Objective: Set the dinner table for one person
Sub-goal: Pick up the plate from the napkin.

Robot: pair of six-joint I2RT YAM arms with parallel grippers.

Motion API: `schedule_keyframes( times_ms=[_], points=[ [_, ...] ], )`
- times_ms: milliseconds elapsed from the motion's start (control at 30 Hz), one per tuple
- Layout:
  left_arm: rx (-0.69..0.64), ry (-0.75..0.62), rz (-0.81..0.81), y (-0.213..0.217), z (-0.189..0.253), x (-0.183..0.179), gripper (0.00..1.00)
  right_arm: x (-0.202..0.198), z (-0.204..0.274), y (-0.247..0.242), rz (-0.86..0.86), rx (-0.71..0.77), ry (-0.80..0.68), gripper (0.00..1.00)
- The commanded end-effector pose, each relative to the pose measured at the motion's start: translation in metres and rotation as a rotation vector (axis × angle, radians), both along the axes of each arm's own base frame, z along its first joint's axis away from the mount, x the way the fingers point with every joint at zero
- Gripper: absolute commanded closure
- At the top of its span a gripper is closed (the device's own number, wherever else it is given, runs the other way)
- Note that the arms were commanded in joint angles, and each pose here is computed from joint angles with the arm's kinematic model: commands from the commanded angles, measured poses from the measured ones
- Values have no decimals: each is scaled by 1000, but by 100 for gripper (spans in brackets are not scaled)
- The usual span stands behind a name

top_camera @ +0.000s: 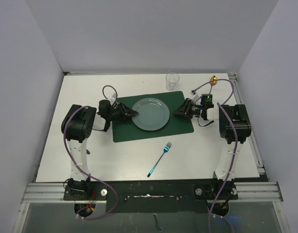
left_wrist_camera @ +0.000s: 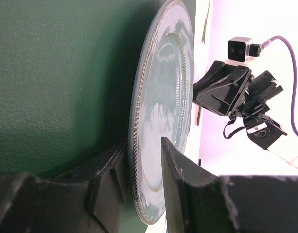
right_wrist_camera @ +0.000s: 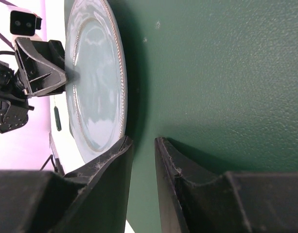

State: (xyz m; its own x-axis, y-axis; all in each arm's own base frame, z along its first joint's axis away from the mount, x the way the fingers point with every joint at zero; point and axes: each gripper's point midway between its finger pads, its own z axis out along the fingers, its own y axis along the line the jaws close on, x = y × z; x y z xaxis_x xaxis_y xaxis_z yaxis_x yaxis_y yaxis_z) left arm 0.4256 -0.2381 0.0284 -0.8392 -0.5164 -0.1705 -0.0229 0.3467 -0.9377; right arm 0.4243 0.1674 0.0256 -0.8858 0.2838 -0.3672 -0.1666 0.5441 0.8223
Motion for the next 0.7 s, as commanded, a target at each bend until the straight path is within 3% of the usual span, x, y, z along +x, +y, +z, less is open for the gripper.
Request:
schedule_keyframes(
  times_ms=[0,500,567,667],
  points=[
    [38,-3,-7,-2,-12,4,70,0,-13,12,13,3,15,72],
    [37,-4,-35,-4,-14,3,71,11,-5,57,81,19,-1,73],
    [36,-4,-39,-5,-15,2,73,10,-7,59,82,23,4,78],
    [32,-4,-44,-6,-16,2,82,8,-10,63,87,36,14,99]
  ],
)
